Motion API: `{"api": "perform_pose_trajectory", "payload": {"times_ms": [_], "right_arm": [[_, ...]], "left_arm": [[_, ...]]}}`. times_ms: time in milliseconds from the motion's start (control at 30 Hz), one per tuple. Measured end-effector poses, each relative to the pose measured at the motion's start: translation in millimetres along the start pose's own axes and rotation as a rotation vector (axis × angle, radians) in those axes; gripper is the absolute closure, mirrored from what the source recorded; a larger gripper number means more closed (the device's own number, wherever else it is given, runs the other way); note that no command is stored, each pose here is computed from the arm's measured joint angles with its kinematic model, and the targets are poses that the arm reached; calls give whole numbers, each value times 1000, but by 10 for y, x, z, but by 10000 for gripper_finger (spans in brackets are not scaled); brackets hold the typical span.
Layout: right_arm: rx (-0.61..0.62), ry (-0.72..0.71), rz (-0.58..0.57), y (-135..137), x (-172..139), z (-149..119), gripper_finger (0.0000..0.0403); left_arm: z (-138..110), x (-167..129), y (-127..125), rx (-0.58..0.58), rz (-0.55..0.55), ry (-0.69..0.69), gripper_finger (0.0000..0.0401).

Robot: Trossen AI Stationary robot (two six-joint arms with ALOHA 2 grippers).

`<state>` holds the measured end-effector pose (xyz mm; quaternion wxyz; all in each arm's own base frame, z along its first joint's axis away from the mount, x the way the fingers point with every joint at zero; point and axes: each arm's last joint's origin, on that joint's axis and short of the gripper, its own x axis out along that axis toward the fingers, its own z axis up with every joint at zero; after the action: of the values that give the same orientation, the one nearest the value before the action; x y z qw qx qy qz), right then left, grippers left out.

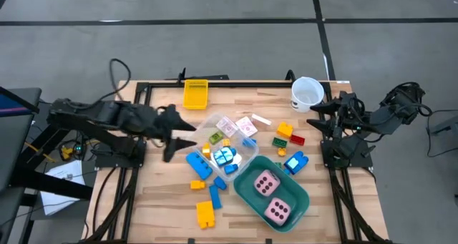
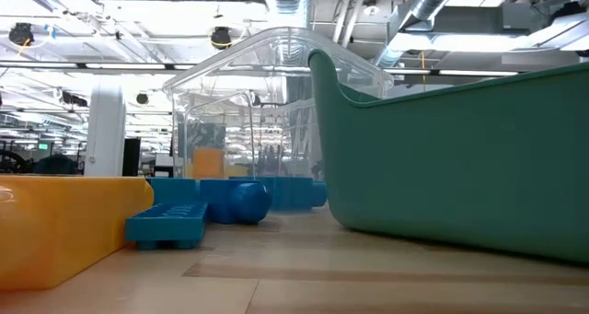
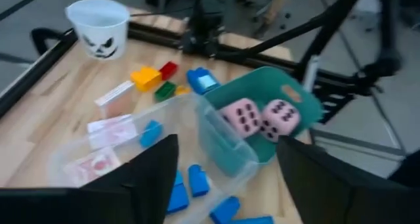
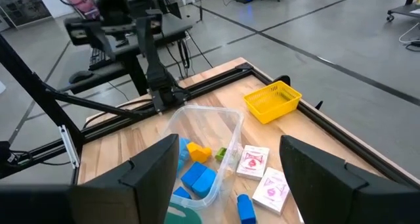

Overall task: Pick & Place Toys
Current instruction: Put the yellow game piece into the transparent bin

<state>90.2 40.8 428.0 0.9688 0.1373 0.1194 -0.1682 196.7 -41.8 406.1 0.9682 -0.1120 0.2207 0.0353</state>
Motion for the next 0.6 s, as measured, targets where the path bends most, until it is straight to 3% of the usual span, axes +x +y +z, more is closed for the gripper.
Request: {"api": "perform_pose_trajectory", "payload": {"times_ms": [133, 333, 600], "right_arm": [[11, 1, -1, -1, 0, -2, 148], [33, 5, -4, -5, 0, -8, 148], [45, 7, -5, -7, 0, -10, 148]], "left_arm": [[-68, -77, -70, -33, -37, 41, 96], [-346, 6, -286, -16, -79, 270, 60], [-1081, 360, -644, 43, -111, 465, 65]]}}
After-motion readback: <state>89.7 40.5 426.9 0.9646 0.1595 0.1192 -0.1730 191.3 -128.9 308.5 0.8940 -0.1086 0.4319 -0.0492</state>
